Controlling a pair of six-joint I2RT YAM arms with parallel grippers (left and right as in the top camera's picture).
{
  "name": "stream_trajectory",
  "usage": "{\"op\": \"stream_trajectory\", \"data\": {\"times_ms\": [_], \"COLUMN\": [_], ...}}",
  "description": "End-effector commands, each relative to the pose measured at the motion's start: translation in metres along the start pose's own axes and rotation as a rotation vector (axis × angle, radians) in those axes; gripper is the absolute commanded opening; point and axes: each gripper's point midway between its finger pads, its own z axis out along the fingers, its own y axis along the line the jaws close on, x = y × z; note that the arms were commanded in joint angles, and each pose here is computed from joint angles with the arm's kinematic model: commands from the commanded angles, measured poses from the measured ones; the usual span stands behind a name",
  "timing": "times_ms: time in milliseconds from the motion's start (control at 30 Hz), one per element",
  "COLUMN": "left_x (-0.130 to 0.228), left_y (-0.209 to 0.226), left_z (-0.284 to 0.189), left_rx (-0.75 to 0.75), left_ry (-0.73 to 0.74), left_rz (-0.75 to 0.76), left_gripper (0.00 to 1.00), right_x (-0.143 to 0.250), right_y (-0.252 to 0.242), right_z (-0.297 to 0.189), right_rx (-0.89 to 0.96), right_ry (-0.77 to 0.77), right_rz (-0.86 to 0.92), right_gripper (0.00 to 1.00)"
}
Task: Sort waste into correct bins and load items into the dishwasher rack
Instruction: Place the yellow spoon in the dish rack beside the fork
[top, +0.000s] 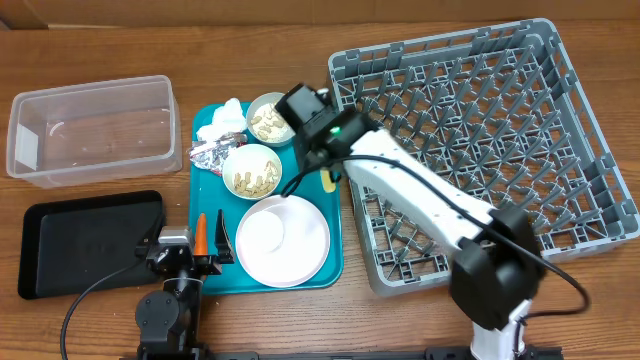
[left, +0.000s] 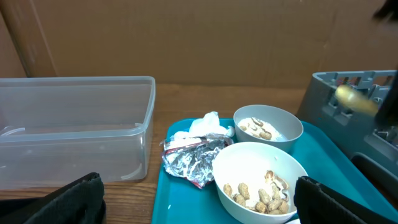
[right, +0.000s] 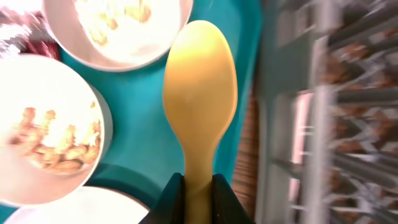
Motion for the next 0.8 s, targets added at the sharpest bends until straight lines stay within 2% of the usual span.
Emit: {"op": "stream_trajectory", "data": {"times_ms": [0, 167, 400, 500, 567, 600, 733, 767], "left_x": [0.0, 0.0, 0.0, 0.0, 0.0, 0.0, 0.0, 0.0], "left_y": [0.0, 0.0, 0.0, 0.0, 0.0, 0.0, 0.0, 0.0], "left_z": [0.0, 0.0, 0.0, 0.0, 0.0, 0.0, 0.0, 0.0], "left_rx": [0.002, 0.002, 0.002, 0.002, 0.002, 0.002, 0.002, 0.002], "left_ry": [-0.003, -0.003, -0.003, -0.003, -0.003, -0.003, -0.003, -0.003], "left_rz": [0.018, 0.018, 0.018, 0.018, 0.018, 0.018, 0.018, 0.018], "left_gripper": [1.0, 1.0, 1.0, 1.0, 1.0, 1.0, 1.0, 1.0], "right_x": [-0.029, -0.021, 0.002, 0.012, 0.013, 0.012, -0.001, -0.011], "right_y": [-0.02, -0.047, -0.086, -0.088, -0.085, -0.085, -0.08, -0.08], "right_z": [-0.051, -0.046, -0.006, 0.007, 0.008, 0.007, -0.022, -0.045], "right_rx": [-0.012, 0.033, 0.06, 0.033, 0.015, 0.014, -0.003, -0.014], "right_ry": [-0.109, -0.052, 0.045, 0.073, 0.076, 0.072, 0.027, -0.012], "right_rz": [0.005, -0.016, -0.071, -0.094, -0.114, -0.113, -0.088, -0.041], "right_gripper": [0.05, 0.05, 0.07, 0.13, 0.29, 0.32, 0.39, 0.45]}}
